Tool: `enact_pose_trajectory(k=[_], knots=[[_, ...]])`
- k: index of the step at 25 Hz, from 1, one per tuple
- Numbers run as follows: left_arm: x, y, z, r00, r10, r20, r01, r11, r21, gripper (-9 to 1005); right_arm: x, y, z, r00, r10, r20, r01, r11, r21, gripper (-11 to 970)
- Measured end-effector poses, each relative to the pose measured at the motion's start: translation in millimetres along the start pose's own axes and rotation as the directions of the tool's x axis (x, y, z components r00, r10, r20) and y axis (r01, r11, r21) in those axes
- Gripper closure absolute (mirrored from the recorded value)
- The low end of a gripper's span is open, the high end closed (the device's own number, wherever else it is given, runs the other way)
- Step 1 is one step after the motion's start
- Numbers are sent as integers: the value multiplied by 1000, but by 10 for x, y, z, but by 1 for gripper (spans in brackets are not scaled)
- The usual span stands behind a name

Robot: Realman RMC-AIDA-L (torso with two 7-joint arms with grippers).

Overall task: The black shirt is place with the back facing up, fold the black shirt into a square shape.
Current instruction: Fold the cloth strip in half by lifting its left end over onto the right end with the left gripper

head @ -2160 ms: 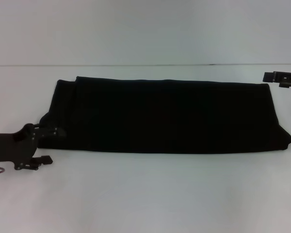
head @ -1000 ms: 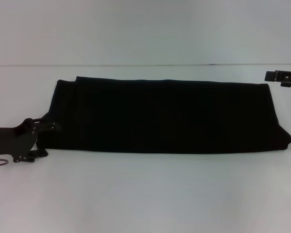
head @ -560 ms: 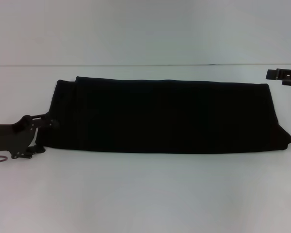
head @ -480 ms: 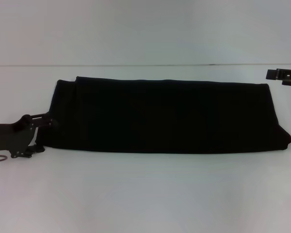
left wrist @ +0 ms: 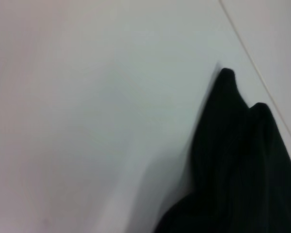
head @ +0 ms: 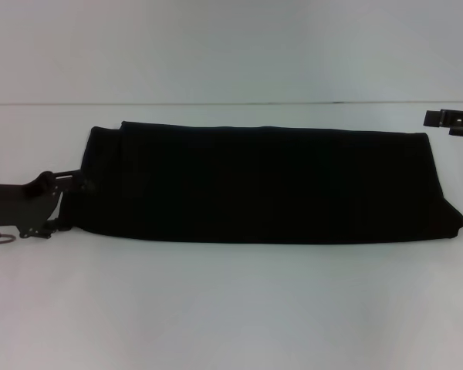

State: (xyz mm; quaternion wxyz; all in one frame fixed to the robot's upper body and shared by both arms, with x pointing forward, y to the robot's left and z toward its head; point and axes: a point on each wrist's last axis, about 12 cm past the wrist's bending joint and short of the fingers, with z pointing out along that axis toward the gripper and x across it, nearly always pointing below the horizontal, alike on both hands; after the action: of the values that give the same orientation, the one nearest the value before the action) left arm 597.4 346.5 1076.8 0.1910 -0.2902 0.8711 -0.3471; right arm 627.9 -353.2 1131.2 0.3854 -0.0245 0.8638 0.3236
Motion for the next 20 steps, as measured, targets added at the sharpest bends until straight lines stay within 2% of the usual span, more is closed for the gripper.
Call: enact_pose_trajectory(k=[13, 20], knots=[[-10, -44, 6, 999, 47, -3, -47, 999, 11, 88, 1, -6, -2, 1000, 1, 2, -1, 1000, 4, 168], [1, 30, -20, 996, 84, 9, -84, 996, 12, 212, -7, -6, -6, 1000, -2, 3, 2, 1000, 5, 168]])
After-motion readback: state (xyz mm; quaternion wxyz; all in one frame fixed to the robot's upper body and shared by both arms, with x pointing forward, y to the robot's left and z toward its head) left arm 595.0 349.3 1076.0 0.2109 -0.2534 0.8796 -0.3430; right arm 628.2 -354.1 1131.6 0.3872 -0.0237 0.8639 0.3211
